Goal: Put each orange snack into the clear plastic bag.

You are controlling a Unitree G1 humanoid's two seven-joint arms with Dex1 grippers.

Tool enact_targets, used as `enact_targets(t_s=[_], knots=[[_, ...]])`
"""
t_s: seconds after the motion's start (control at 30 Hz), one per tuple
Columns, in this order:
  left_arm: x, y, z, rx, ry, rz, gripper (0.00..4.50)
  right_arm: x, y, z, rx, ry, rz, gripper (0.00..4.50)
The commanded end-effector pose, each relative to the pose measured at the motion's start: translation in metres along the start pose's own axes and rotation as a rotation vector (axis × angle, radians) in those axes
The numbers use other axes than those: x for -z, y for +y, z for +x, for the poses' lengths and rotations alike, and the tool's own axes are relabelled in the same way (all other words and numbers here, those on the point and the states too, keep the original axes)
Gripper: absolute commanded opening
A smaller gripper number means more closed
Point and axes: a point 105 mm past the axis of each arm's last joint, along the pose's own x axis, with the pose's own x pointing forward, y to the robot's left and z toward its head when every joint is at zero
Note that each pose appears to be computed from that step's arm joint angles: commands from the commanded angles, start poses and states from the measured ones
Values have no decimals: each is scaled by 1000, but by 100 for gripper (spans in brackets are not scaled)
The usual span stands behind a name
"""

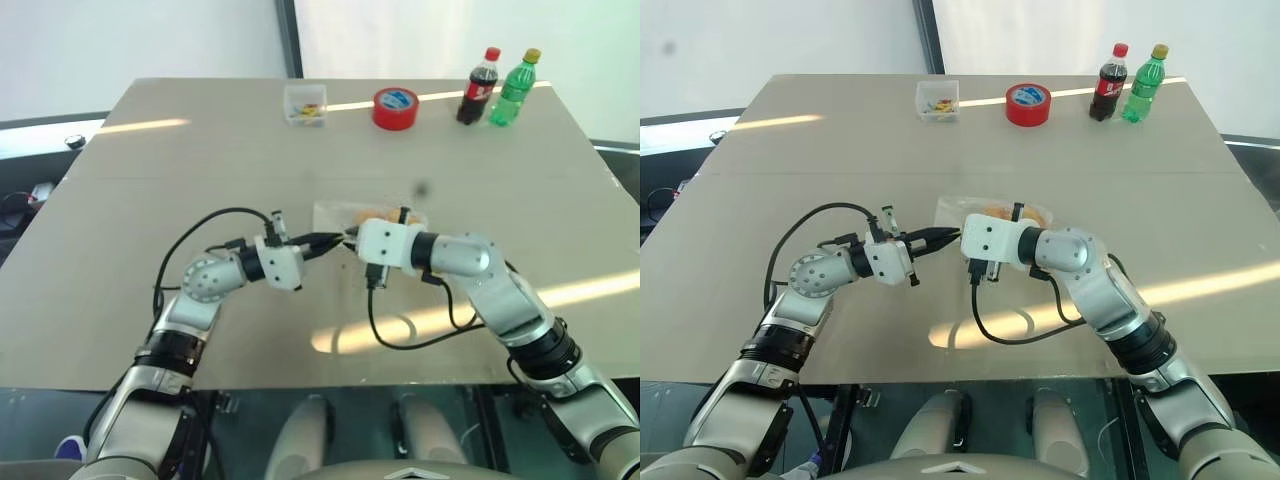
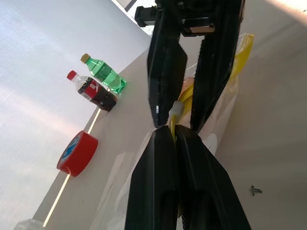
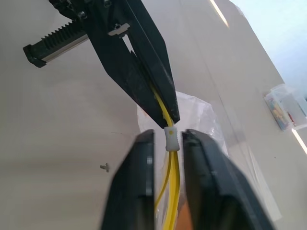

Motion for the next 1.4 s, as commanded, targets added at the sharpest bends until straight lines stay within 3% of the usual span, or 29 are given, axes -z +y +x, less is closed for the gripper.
enact_targets(t_s=[0.03, 0.1, 0.2, 0.23, 0.63, 0.97, 1.4], knots=[[-8, 9, 2, -25, -23, 30, 0, -13, -13, -5, 47, -40, -44, 128], [-8, 9, 2, -25, -23, 32, 0, -13, -12, -4, 48, -39, -43, 128], [-8, 9, 2, -26, -23, 34, 0, -13, -12, -4, 49, -40, -43, 53], [-8, 9, 2, -26, -22, 34, 0, -13, -12, -4, 50, -40, -45, 4], [-8, 12, 3, -41, -21, 32, 0, -12, -12, -4, 51, -35, -46, 4], [-6, 36, -6, -164, -5, 10, 0, 32, -21, -30, 126, 138, -35, 4], [0, 42, -10, -206, 16, -8, 0, 69, -25, -69, 210, 301, 3, 4]])
